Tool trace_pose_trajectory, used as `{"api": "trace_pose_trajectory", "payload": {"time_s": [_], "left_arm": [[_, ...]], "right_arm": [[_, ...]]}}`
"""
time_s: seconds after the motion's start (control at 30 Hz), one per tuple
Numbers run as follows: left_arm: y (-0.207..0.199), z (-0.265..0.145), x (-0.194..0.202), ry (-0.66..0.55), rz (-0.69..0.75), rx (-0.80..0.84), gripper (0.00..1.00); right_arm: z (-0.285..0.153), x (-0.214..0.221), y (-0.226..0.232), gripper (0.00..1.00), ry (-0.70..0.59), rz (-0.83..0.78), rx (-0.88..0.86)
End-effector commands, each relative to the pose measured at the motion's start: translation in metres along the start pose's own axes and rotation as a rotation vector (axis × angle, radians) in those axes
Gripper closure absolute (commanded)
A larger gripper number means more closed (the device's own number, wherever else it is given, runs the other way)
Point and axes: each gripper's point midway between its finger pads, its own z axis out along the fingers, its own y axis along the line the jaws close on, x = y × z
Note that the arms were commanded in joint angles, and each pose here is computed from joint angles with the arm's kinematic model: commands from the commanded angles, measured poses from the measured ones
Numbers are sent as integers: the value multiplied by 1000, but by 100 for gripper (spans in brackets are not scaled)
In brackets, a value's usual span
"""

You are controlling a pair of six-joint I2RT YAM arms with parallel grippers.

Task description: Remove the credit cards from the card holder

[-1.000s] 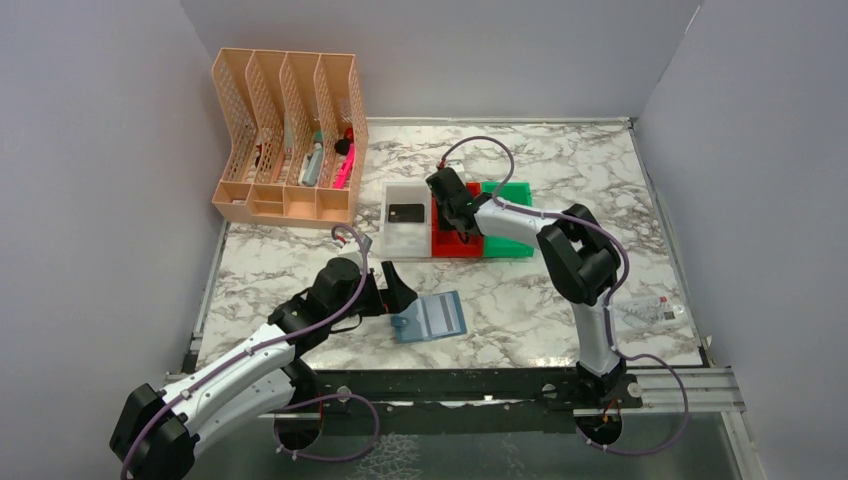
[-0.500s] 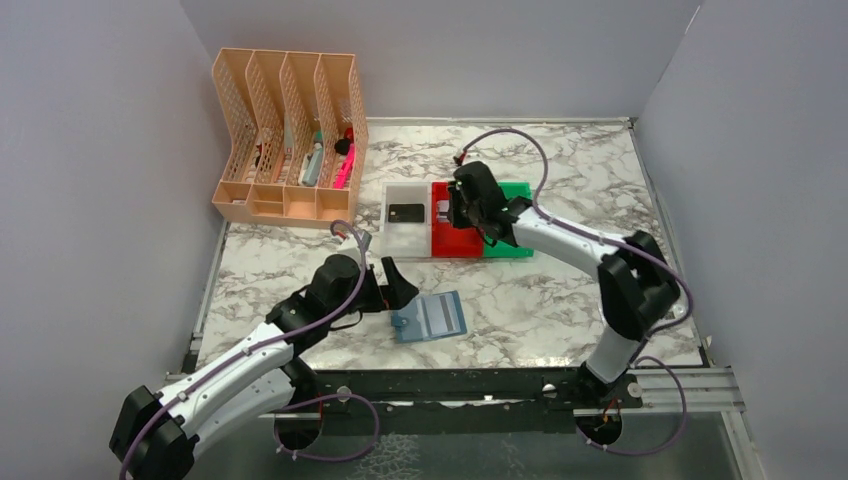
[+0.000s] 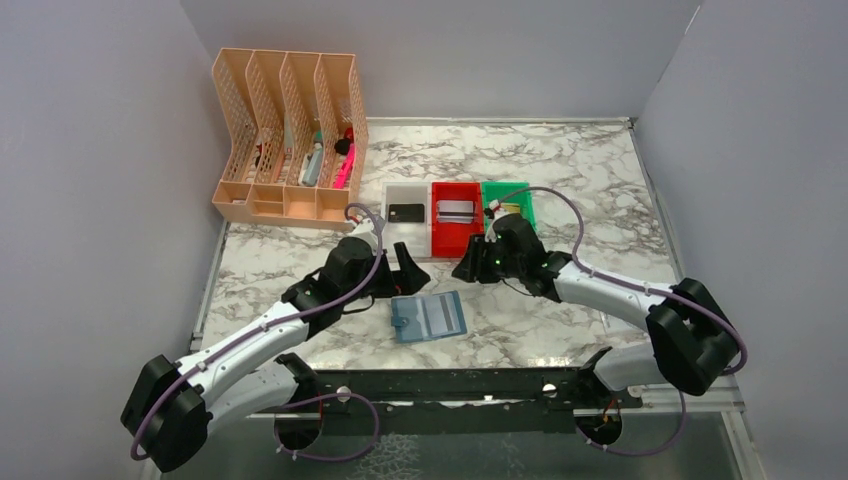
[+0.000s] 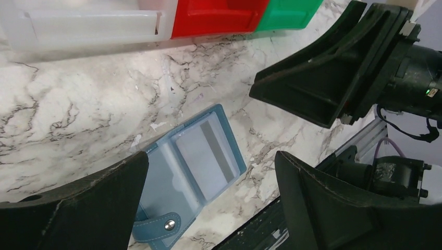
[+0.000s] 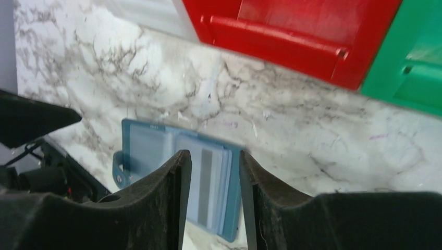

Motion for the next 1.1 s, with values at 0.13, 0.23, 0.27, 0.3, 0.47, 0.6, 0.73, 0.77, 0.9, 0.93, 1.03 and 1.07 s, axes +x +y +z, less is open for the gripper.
{"api": "trace_pose_trajectory", "payload": {"time_s": [0.13,0.23,0.27,0.3,0.47,0.6,0.73,0.77,0.9,0.93,1.03,1.07], "left_arm": [[-27,11,0,62,10,112,7],[-29,14,2,78,18,120,7],[-28,15,2,82,21,118,8],[-28,16,1,83,23,117,8],[-27,16,6,102,16,116,8],[-25,17,15,136,18,125,9],[-25,19,26,183,19,135,11],[-24,19,28,189,19,134,12],[-25,19,36,210,26,138,14],[-25,19,37,220,28,140,14],[-24,20,41,242,29,137,15],[-23,22,43,252,31,137,16]], "right_arm": [[-19,31,32,55,77,46,-253],[-22,48,34,55,112,74,-305],[-24,53,34,55,123,80,-322],[-25,57,35,55,130,82,-333],[-29,73,26,55,159,83,-325],[-32,80,22,55,193,56,-313],[-31,84,16,55,213,41,-279],[-30,84,13,56,213,43,-265],[-26,82,11,57,223,46,-237],[-25,81,11,57,227,49,-234],[-24,81,10,57,220,68,-228],[-25,82,11,57,215,74,-233]]}}
